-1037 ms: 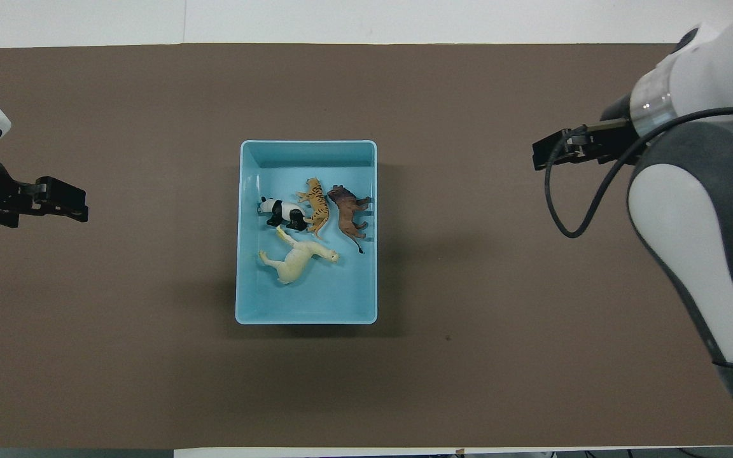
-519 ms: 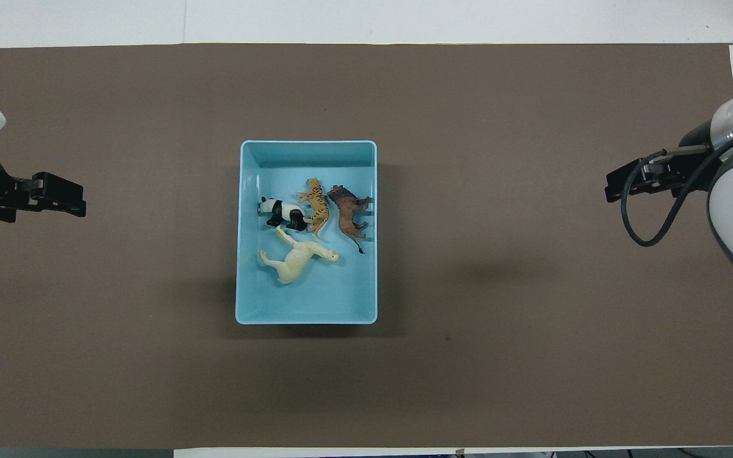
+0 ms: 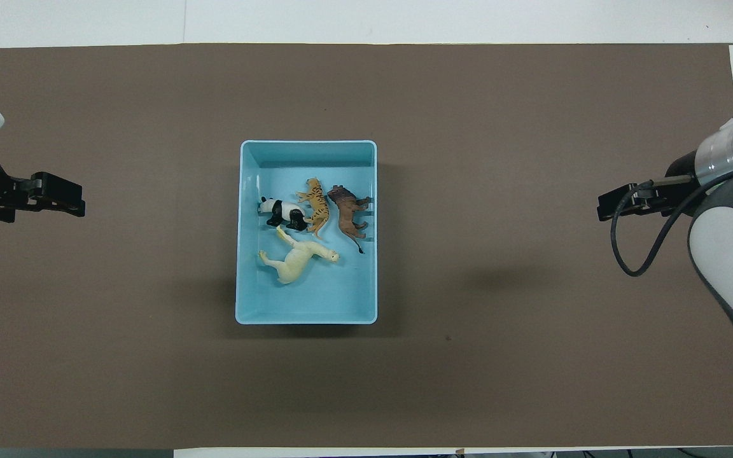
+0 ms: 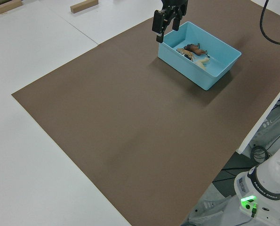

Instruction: Put all toys into storage box

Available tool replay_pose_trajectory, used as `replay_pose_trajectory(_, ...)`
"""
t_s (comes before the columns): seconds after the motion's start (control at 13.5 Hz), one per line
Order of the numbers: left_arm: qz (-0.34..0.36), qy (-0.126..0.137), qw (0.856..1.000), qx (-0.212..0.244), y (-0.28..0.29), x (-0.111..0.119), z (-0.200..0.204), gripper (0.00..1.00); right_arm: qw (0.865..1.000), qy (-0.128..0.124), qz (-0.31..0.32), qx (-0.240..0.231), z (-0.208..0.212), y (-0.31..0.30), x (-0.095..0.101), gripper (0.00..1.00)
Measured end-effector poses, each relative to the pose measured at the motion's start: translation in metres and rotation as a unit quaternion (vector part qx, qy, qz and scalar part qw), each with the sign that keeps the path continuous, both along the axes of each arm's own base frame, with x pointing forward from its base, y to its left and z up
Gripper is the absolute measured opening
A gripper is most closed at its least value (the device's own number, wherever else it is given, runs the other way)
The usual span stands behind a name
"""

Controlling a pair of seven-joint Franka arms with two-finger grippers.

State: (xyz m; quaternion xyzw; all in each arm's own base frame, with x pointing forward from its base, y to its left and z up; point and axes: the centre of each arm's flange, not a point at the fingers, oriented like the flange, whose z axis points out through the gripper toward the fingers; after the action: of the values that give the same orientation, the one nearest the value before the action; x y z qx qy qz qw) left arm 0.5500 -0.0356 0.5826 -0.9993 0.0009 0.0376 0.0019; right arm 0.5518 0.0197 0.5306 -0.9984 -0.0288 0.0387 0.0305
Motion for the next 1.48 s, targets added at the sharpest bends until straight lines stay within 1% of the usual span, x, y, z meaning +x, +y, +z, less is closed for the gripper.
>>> replay_pose_trajectory(0.3,0.000,0.000,1.000,0.000,0.000,0.000,0.000,1.00,1.000,-0.017,0.015,0.002,0.008,-0.021,0.003,1.00)
replay_pose_trajectory(0.59,0.000,0.000,1.000,0.000,0.000,0.000,0.000,1.00,0.999,-0.033,0.017,-0.008,0.022,-0.039,0.006,1.00)
replay_pose_trajectory(1.48,0.000,0.000,1.000,0.000,0.000,0.000,0.000,1.00,0.999,-0.030,0.019,-0.009,0.021,-0.038,0.008,1.00)
